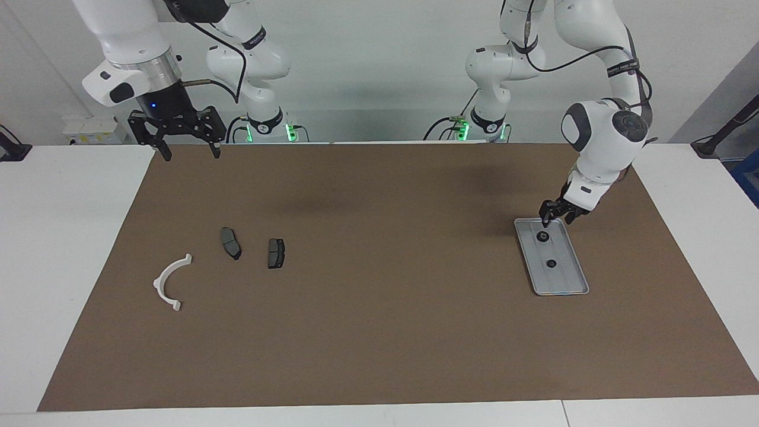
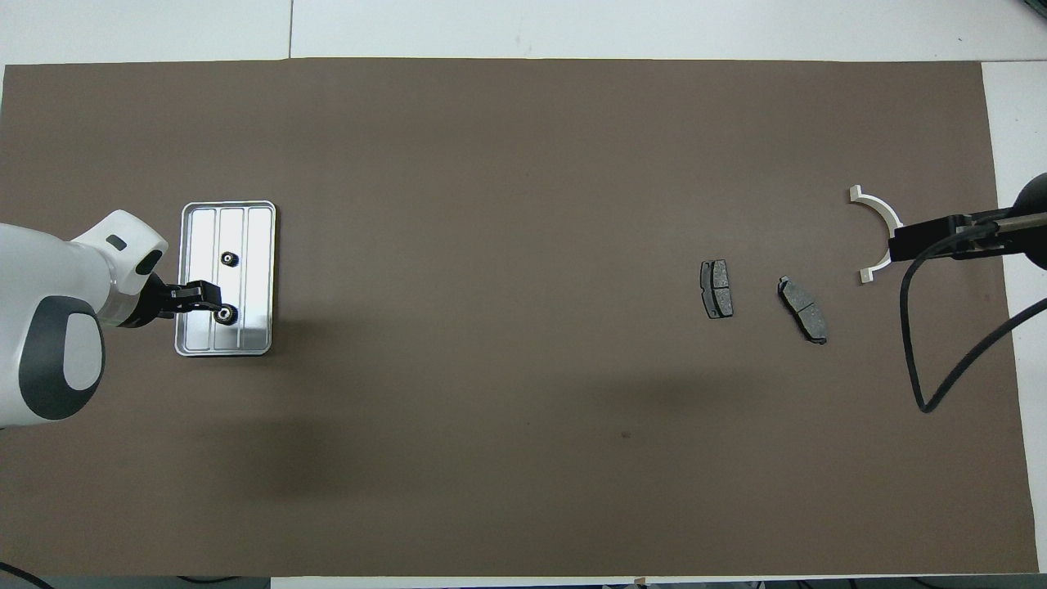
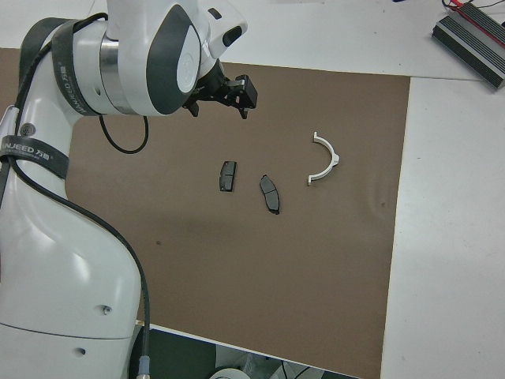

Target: Place bearing gear from tray to pile

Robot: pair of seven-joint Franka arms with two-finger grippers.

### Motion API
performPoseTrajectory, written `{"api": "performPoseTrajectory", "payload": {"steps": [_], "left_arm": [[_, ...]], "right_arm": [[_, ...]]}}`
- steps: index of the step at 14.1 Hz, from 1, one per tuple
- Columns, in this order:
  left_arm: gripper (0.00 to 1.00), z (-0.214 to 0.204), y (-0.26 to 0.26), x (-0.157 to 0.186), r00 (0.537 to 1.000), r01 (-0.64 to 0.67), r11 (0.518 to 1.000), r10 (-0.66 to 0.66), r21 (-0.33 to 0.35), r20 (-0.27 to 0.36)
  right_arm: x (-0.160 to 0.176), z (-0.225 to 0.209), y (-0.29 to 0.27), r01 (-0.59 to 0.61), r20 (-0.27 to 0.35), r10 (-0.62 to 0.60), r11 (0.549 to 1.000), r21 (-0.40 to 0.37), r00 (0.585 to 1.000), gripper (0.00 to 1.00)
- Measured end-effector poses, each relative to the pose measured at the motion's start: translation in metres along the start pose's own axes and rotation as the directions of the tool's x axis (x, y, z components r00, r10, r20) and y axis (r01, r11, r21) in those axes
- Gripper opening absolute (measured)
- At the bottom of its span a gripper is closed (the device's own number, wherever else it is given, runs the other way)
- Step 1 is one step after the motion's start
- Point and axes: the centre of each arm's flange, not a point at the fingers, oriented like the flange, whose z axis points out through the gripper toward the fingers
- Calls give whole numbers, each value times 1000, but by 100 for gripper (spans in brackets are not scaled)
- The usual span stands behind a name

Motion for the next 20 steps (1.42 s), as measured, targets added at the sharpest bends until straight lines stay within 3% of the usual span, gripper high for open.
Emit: {"api": "performPoseTrajectory", "payload": {"steps": [1,7,20], "left_arm": [[61,13,0,2,1000,2,1000,-2,1,-1],[60,62,0,8,1000,6,1000,-6,5,12],[60,62,2,7,1000,8,1000,-9,5,23]], "right_arm": [[0,0,0,0,0,0,1000,0,1000,100],[0,-1,-6,10,-1,-10,1000,1,1000,100],[-4,-7,-15,27,-12,-27,1000,1,1000,100]]}}
